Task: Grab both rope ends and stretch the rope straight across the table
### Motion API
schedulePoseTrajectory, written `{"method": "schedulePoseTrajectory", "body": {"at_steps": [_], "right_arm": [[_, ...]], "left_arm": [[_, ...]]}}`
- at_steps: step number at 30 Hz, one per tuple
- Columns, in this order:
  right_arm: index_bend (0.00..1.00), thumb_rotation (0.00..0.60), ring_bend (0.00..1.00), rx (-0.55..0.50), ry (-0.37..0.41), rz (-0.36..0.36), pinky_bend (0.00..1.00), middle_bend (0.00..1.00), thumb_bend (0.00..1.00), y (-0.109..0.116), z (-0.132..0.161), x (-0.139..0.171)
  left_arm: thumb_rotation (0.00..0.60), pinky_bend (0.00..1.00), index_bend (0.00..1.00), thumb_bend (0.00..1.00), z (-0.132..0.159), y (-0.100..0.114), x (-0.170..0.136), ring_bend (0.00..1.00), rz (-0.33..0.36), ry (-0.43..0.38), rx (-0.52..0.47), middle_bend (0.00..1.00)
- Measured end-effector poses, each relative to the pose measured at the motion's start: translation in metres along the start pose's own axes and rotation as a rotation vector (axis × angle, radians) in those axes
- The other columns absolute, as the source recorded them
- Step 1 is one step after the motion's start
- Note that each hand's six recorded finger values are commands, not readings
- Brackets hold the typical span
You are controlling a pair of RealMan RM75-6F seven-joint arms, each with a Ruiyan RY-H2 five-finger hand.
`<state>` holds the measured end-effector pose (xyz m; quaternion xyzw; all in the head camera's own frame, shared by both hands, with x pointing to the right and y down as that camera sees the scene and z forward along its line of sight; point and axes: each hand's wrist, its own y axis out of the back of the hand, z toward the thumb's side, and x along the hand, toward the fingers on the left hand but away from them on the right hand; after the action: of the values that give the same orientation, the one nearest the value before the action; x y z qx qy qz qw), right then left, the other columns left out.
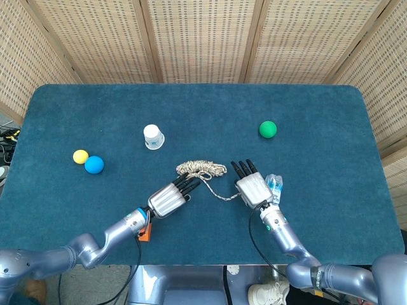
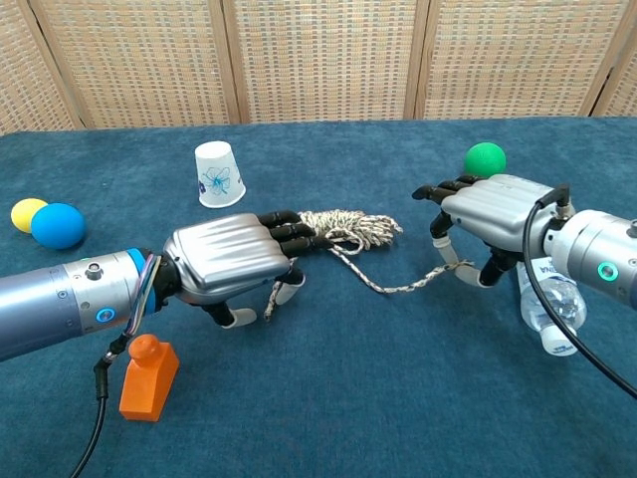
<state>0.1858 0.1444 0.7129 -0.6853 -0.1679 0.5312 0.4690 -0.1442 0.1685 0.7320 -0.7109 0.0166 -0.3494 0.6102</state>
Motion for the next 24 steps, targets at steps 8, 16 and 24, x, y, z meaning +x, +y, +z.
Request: {"method": "schedulePoseTrajectory", "body": {"at_steps": [8,16,24], "right_arm": [[0.69,0.6,0.0,-0.004,-0.001,0.0,0.0,0.0,0.48,-0.0001,-0.0006,-0.0003],[0.69,0.6,0.0,-0.009,-0.008,0.003,0.0,0.0,0.48,-0.0011,-0.0031,0.0],[0.69,0.6,0.0,-0.012,-0.008,0.005,0.0,0.0,0.48,-0.0022,-0.0042,0.0007]], "left_arm": [[0.6,0.0,0.49,0.36,0.0052,-0.0022,0.0029,0.0,-0.003,-0.006,-0.008,0.0],[0.6,0.0,0.51,0.4,0.0083,-0.0019,0.0049,0.0,-0.001,-0.01,-0.01,0.0],[0.6,0.0,0.51,0.4,0.0094,-0.0043,0.005,0.0,-0.009,-0.007,-0.006,0.0]]}}
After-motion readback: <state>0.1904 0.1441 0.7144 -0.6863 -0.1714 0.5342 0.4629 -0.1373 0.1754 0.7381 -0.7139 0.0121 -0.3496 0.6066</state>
